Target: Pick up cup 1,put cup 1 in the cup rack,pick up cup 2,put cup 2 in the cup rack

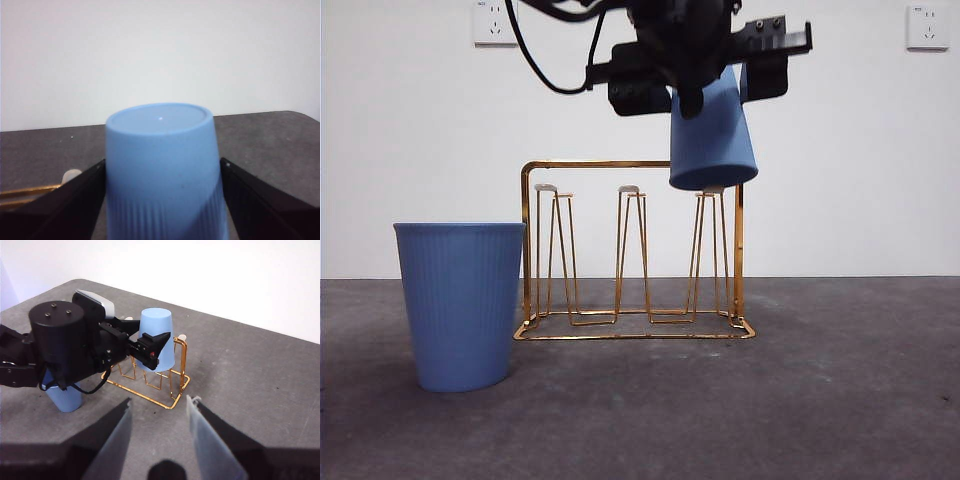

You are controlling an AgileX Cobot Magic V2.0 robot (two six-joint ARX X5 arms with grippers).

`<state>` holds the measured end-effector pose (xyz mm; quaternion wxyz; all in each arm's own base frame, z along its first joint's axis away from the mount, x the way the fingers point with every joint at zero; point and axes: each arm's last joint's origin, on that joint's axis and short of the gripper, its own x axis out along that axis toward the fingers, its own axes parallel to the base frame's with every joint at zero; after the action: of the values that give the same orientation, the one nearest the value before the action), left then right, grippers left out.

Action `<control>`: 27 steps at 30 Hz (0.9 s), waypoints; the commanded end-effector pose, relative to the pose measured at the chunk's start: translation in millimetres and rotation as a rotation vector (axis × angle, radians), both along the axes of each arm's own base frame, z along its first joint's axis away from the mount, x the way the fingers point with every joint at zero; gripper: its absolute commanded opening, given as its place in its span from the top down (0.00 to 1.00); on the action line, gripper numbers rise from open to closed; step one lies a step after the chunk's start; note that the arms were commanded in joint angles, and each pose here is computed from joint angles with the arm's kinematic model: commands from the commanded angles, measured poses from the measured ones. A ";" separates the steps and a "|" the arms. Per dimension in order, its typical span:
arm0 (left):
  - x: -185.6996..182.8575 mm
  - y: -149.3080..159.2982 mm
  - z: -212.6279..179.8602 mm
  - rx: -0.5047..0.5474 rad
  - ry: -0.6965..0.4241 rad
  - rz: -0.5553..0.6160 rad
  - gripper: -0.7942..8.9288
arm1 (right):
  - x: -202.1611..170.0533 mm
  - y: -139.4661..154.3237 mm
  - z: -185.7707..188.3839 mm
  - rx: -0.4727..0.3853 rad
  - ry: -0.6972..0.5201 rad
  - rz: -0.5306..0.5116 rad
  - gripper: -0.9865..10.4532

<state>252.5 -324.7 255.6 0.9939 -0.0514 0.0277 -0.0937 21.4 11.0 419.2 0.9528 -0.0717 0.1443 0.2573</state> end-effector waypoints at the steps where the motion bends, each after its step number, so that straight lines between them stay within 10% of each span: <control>1: 3.6 -2.8 -11.4 -0.005 0.013 0.003 0.92 | 0.5 0.6 -1.4 -0.006 -0.002 0.006 0.75; 27: 12.1 -14.8 -71.6 0.043 0.147 -0.001 0.93 | 0.5 0.6 -1.3 -0.015 -0.009 0.009 0.75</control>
<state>263.6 -338.7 191.3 0.9907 -0.0312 0.0964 -0.0906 21.4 11.0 419.2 0.9522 -0.0785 0.1423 0.2585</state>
